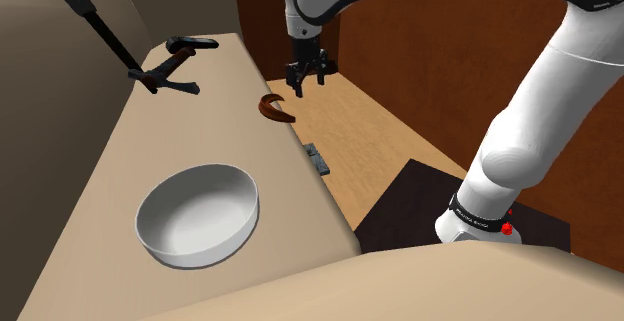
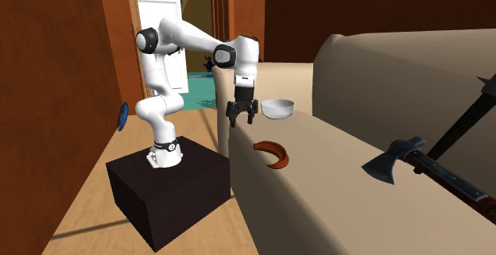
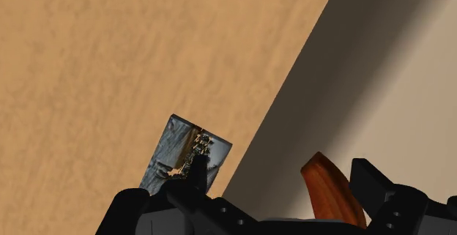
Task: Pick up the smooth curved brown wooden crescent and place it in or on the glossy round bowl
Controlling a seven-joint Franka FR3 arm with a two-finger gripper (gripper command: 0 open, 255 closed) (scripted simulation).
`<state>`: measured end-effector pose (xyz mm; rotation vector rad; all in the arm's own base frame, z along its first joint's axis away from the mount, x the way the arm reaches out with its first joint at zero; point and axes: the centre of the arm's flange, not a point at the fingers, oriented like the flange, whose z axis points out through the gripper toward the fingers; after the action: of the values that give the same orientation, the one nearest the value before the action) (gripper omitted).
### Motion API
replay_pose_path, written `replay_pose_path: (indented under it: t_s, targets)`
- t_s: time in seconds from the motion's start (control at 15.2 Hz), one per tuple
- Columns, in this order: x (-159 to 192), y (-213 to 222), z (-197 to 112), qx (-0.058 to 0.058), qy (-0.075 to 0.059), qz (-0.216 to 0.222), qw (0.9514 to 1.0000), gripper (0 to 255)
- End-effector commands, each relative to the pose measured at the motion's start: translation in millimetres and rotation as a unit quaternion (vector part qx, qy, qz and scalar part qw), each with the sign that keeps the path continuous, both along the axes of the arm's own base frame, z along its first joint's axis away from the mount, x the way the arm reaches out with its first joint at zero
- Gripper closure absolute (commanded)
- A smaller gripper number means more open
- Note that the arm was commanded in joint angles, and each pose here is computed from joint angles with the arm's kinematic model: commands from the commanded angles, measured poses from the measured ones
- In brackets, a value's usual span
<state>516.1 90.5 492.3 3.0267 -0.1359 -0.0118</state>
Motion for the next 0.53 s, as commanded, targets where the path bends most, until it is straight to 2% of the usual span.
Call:
replay_pose_path:
  t_s: [0.0,0.46]
  targets:
    - [25,9,-9,0.002,0.002,-0.004,1.0,0]
    - [109,39,-37,0.01,0.008,-0.019,0.9997,0]
